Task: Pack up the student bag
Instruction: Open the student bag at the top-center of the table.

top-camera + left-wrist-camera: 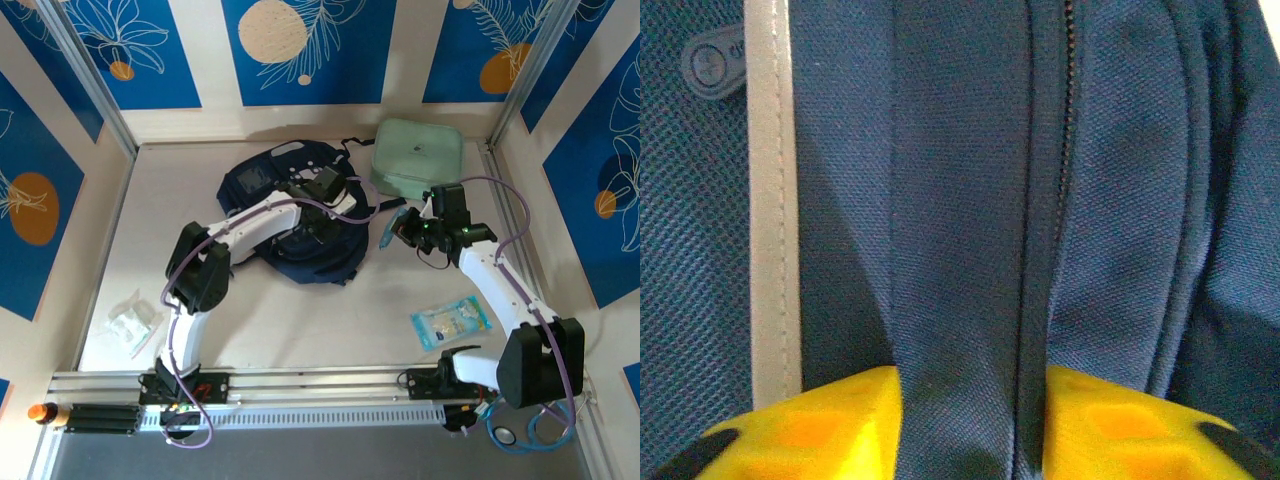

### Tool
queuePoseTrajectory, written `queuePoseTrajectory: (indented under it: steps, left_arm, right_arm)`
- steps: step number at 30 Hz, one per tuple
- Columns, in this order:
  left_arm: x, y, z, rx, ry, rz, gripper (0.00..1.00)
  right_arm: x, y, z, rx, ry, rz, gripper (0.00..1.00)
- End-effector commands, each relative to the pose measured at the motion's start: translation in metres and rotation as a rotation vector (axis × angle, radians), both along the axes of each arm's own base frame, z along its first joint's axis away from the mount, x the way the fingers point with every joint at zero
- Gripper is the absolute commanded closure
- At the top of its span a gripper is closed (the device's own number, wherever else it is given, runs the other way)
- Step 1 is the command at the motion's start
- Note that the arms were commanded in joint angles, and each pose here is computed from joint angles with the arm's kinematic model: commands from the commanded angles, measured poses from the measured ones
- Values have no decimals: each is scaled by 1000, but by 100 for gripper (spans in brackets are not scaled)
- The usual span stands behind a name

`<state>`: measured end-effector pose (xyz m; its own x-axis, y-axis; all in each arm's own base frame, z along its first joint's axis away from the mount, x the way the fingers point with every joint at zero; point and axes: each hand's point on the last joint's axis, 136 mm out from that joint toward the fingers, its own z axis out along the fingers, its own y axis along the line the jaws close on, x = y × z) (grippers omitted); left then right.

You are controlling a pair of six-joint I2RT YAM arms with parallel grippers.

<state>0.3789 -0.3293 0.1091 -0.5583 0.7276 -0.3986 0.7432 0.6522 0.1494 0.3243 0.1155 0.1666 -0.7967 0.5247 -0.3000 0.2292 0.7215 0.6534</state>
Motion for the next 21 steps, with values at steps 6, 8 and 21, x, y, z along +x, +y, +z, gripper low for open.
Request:
queuePoseTrajectory:
  steps: [6, 8, 21]
  left_arm:
    - [6, 4, 23, -4, -38, 50, 76]
    - [8, 6, 31, -21, -47, 62, 78]
    - [3, 0, 64, -353, 145, 27, 80]
  right_arm:
    - [-2, 4, 13, 49, -21, -20, 94]
    - [-1, 6, 17, 68, -41, -21, 94]
    - [4, 40, 33, 214, -152, 66, 94]
